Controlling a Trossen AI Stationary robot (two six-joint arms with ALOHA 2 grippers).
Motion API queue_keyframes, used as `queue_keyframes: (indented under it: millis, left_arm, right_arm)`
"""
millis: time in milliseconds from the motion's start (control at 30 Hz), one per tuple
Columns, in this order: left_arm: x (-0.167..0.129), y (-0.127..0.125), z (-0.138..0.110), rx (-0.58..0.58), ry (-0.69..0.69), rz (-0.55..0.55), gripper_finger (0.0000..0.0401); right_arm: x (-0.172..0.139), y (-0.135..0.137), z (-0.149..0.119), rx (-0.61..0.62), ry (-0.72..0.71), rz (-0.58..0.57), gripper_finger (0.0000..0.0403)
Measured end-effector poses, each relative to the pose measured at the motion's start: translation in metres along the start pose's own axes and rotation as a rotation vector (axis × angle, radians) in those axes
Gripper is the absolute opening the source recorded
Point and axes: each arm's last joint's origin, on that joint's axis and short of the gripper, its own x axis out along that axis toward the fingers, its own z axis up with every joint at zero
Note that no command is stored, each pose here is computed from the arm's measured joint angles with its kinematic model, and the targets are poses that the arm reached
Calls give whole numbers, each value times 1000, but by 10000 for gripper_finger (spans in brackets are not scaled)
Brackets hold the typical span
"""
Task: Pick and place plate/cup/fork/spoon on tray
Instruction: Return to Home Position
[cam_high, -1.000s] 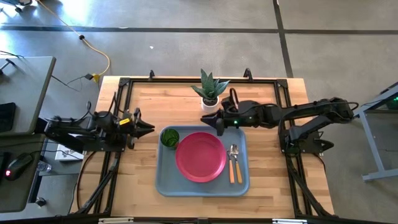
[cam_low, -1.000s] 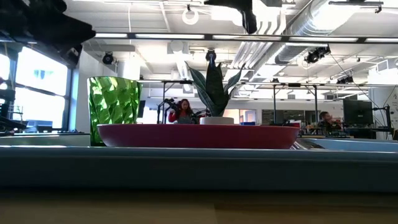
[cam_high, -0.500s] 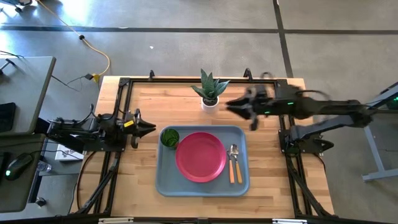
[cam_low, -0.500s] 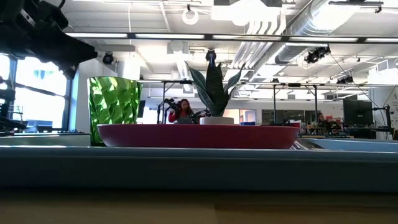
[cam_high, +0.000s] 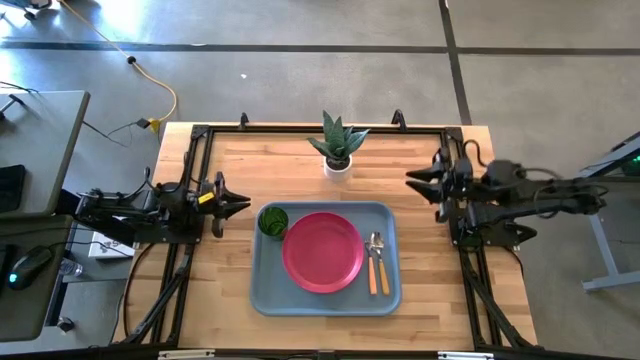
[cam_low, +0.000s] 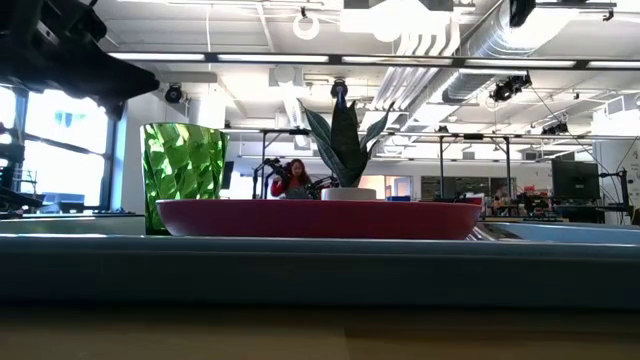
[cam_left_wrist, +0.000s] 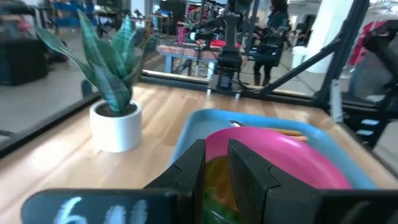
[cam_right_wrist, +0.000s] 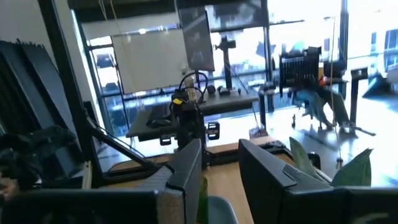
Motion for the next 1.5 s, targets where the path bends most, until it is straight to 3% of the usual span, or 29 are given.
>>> queue_keyframes:
  millis: [100,233,633,1500]
  left_arm:
    - [0,1,0,26,-3,28,58]
    - [0,2,0,25,-7,64,58]
    - [0,2,0,25,-7,74,58]
    - [0,2,0,25,-7,74,58]
  right_arm:
    - [-8,-5,-29,-23,-53,-13,98]
    - [-18,-12,-64,1,-14,-73,98]
    - [-30,-20,-133,107,50,-80,98]
    - [-31,-22,-145,109,108,-90,98]
